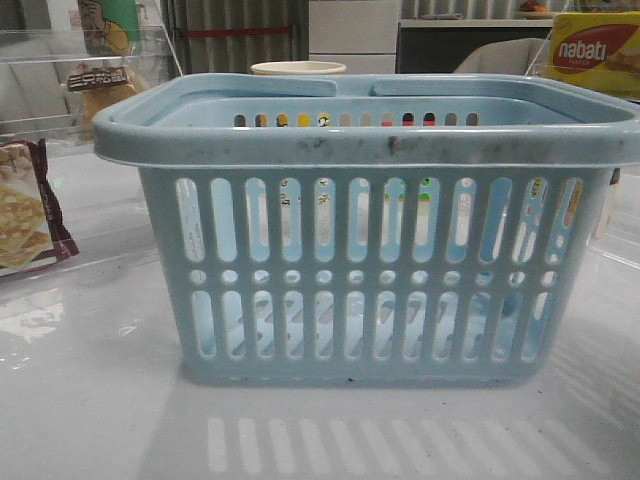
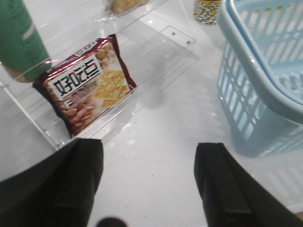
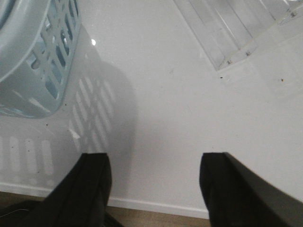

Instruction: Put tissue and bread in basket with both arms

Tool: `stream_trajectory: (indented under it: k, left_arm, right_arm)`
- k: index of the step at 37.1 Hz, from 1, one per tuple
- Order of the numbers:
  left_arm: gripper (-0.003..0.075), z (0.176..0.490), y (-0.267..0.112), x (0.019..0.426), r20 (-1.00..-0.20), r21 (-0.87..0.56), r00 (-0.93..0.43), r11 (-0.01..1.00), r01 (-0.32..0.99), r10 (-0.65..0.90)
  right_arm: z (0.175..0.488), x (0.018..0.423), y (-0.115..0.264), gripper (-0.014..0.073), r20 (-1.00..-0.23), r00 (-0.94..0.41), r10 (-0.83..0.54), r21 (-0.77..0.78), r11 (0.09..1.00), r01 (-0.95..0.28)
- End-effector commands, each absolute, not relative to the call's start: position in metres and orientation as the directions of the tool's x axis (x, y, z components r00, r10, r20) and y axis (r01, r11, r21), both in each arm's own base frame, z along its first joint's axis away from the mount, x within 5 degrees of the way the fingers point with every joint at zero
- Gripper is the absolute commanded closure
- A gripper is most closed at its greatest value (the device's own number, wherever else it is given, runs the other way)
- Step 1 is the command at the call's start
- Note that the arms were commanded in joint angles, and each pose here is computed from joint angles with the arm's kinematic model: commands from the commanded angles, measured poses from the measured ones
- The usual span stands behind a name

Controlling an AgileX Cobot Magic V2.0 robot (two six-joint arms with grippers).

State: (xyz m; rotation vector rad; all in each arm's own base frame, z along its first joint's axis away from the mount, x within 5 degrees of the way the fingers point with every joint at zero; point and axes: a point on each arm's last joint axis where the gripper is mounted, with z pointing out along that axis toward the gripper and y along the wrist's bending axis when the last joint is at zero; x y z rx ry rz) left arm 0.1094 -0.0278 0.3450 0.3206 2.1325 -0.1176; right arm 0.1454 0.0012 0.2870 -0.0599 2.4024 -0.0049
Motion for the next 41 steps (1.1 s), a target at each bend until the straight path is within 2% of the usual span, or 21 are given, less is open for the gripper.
stream_trajectory:
  k: [1,14,30,41]
  left_arm:
    - [0.0232,0.360,-0.035,0.112,-0.888,0.037,-0.424,0.947,0.320,0.178]
    - [0.0232,0.360,-0.038,0.111,-0.888,0.037,-0.419,0.938,0.346,0.190]
    - [0.0232,0.360,-0.038,0.111,-0.888,0.037,-0.419,0.938,0.346,0.190]
    - [0.0232,0.360,-0.038,0.111,-0.888,0.037,-0.419,0.938,0.346,0.190]
  right_arm:
    - [0.302,0.164,-0.004,0.0067,-0.737,-0.676,-0.002,-0.010,1.000,0.008]
    - [0.334,0.244,-0.052,0.0067,-0.737,-0.665,0.122,-0.007,0.982,0.188]
    - [0.329,0.342,-0.078,0.0078,-0.716,-0.686,0.128,-0.014,0.980,0.198]
    - [0.312,0.387,-0.092,0.0078,-0.736,-0.674,0.065,-0.085,0.979,0.186]
